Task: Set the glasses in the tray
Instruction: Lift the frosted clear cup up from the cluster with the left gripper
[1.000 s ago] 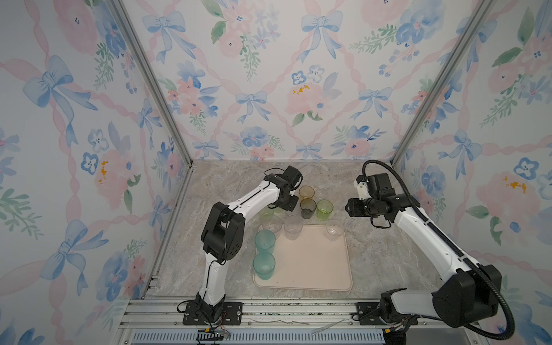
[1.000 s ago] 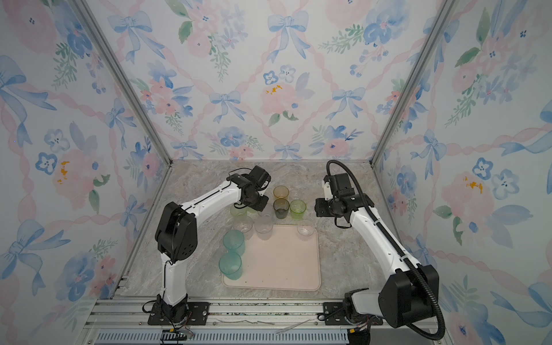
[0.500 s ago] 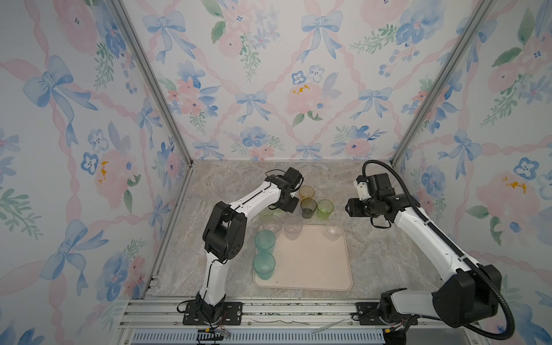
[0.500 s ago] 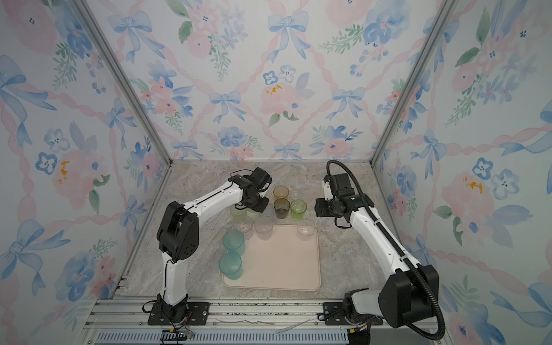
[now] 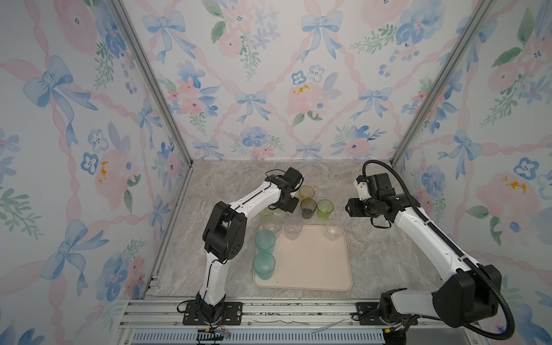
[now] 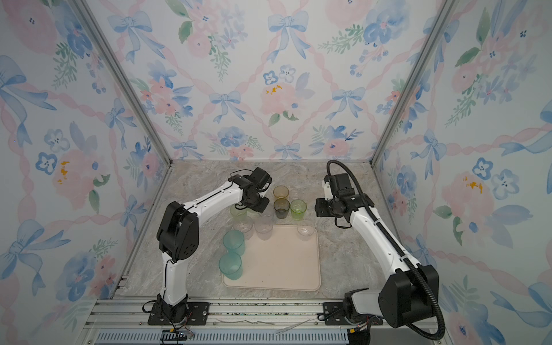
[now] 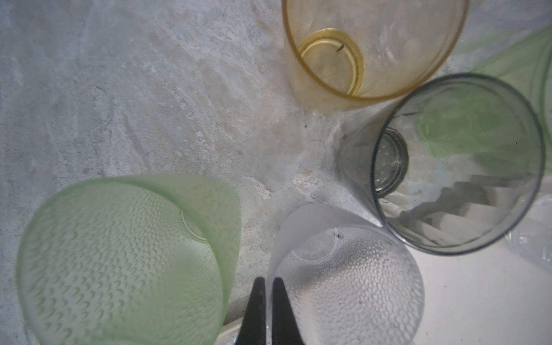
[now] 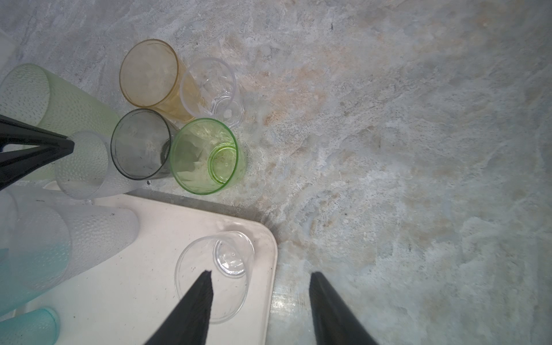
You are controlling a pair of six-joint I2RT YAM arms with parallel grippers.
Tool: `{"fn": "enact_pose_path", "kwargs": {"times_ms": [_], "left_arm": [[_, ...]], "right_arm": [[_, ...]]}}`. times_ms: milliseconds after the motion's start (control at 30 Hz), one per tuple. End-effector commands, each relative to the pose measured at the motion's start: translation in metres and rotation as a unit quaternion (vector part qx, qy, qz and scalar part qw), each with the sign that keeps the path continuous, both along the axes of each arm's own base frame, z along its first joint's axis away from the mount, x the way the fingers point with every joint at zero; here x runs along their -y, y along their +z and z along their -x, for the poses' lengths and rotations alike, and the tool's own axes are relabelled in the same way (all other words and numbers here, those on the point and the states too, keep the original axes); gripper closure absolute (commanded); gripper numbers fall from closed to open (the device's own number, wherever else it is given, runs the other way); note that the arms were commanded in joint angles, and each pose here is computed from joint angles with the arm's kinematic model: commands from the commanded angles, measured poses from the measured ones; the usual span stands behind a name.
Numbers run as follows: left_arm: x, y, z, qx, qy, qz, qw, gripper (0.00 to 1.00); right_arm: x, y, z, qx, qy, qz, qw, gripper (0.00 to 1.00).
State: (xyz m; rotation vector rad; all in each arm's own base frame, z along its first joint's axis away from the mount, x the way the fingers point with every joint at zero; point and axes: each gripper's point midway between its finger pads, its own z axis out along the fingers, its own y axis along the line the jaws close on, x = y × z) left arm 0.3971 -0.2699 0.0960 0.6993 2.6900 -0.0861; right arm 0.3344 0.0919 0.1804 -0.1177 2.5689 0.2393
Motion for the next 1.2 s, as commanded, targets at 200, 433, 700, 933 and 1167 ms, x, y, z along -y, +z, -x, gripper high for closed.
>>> {"fn": "enact_pose_path", "kwargs": {"times_ms": [200,433,700,933,1167], "left_arm": [[0.006,0.037,-0.003,0.041,-0.010,0.008,0.999,1.00],[0.005,0.048,-0.004,0.057,-0.011,0.007,0.998,1.00],[0.003,0.060,-0.006,0.073,-0.008,0.007,0.997,1.00],[0.006,0.078,-0.011,0.092,-0.011,0.017,0.996,1.00],[0.015,0.095,-0.010,0.105,-0.021,0.036,0.994,1.00]], "right_arm": [[0.004,-0.001,0.001,0.002,0.001,0.001,1.000,0.45],[0.003,-0.001,0.001,0.003,0.001,-0.001,1.000,0.45],[0.003,-0.001,0.001,0.002,0.001,-0.003,1.000,0.45],[0.002,-0.002,0.000,0.001,0.002,-0.004,1.000,0.45],[0.002,-0.002,0.001,0.001,0.001,-0.003,1.000,0.45]]}}
